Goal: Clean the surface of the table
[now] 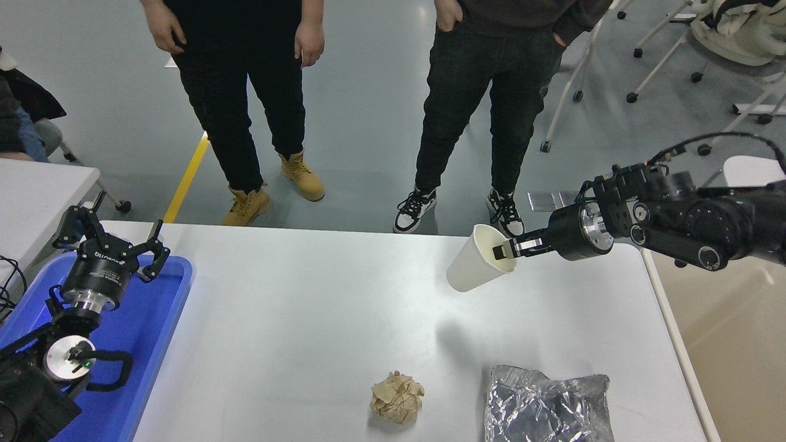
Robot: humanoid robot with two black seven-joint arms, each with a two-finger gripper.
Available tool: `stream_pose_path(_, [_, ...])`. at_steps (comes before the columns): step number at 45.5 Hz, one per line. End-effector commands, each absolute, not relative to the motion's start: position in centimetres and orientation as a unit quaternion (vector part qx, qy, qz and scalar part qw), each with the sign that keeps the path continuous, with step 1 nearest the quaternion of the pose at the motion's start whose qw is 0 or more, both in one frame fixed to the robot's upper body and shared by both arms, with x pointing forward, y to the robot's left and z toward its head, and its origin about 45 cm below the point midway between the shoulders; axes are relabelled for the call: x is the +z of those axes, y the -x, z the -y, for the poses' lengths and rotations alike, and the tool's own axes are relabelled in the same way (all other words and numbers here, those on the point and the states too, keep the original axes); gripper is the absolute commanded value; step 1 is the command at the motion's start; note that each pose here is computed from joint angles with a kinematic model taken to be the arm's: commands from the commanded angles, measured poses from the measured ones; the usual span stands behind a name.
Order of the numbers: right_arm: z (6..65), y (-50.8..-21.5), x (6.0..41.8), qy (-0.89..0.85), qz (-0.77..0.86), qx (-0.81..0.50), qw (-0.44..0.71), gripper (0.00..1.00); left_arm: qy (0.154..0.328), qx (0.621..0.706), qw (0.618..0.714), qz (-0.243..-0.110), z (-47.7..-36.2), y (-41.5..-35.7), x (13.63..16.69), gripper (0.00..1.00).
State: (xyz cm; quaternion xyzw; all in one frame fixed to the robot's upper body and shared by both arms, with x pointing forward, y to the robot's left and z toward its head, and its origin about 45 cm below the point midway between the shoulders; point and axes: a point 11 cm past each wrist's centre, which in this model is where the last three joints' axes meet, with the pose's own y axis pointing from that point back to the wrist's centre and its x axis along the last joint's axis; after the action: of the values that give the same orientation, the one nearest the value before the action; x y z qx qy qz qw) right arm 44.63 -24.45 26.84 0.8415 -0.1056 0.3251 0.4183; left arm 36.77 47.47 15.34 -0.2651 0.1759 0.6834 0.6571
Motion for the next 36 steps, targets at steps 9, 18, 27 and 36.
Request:
stream_pose_path(9, [30.2, -46.3, 35.1, -0.864, 0.256, 0.286, 0.326, 0.00, 0.265, 0.6834, 0.6571, -0.176, -47.5, -36.77, 15.34, 1.00])
stream_pose_path(18, [34.2, -47.2, 37.6, -0.854, 0.343, 0.264, 0.287, 0.00, 0.265, 0.6834, 0.6571, -0.176, -47.5, -36.77, 15.34, 1.00])
stream_pose_path(27, [37.7, -47.1, 37.5, -0.842, 0.399, 0.237, 0.274, 0.00, 0.265, 0.6834, 0.6571, -0.176, -47.5, -36.77, 15.34, 1.00])
stream_pose_path(36, [41.6, -46.9, 36.6, -0.817, 0.436, 0.226, 0.302, 0.00, 0.265, 0.6834, 0.6571, -0.176, -47.5, -36.77, 15.34, 1.00])
